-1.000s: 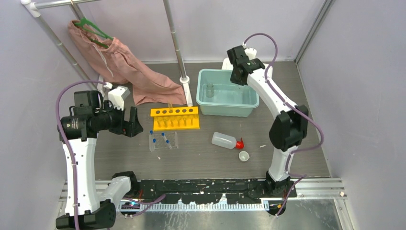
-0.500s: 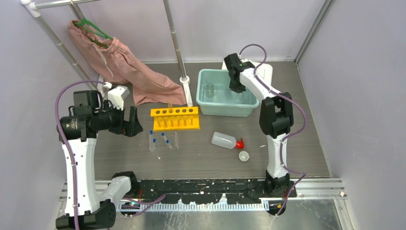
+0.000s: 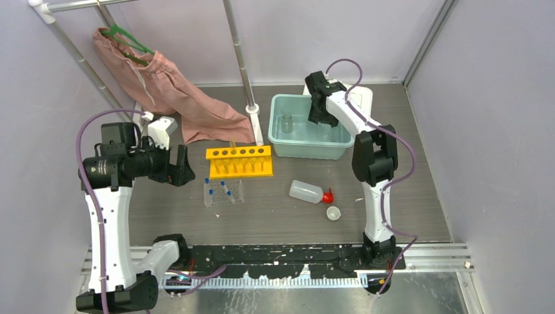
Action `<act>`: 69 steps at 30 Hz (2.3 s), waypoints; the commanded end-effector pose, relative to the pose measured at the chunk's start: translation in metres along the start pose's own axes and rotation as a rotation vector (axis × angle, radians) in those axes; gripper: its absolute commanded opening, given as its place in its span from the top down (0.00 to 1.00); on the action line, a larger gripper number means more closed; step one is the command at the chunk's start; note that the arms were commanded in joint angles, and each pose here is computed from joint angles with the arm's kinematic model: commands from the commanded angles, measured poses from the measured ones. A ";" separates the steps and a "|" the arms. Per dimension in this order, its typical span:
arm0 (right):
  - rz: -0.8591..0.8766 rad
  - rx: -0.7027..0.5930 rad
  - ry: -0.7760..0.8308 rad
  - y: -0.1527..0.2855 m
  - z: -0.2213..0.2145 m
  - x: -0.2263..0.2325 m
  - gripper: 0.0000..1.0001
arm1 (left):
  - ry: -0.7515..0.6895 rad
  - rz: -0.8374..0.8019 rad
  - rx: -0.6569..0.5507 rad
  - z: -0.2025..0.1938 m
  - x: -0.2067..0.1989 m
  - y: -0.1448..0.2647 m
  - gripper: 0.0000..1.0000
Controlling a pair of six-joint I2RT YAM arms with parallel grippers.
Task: Organize the chemistry lab equipment
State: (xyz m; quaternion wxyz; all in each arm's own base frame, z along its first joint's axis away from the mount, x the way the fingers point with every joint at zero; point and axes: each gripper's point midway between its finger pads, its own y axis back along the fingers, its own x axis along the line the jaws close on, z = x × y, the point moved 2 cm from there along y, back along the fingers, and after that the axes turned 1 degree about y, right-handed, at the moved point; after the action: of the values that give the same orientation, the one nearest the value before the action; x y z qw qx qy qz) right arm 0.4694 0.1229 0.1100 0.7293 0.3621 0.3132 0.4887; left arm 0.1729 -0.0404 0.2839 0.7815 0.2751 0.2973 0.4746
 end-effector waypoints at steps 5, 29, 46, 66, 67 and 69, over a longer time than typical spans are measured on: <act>0.157 -0.247 -0.061 0.134 0.050 -0.016 0.07 | -0.038 0.010 -0.026 0.003 0.001 0.001 0.13; 0.515 -0.046 0.671 0.138 -0.203 0.025 0.00 | -0.028 -0.017 -0.041 0.004 -0.002 -0.003 0.13; 0.398 0.043 0.793 0.094 -0.226 0.019 0.01 | -0.032 -0.014 -0.040 0.004 -0.001 -0.002 0.13; 0.312 0.009 0.886 0.084 -0.224 -0.001 0.00 | -0.035 -0.007 -0.036 0.005 -0.002 0.002 0.13; 0.317 -0.003 0.888 0.085 -0.223 -0.002 0.01 | -0.036 -0.006 -0.036 0.006 -0.002 0.002 0.13; 0.323 -0.031 0.895 0.086 -0.220 -0.003 0.03 | -0.036 -0.008 -0.037 0.006 -0.002 0.002 0.13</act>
State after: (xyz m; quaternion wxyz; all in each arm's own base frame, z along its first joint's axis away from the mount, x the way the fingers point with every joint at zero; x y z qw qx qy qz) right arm 0.2407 0.1937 0.0465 0.4315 0.1823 0.5525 0.6894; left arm 0.1715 -0.0408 0.2764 0.7807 0.2778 0.3017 0.4715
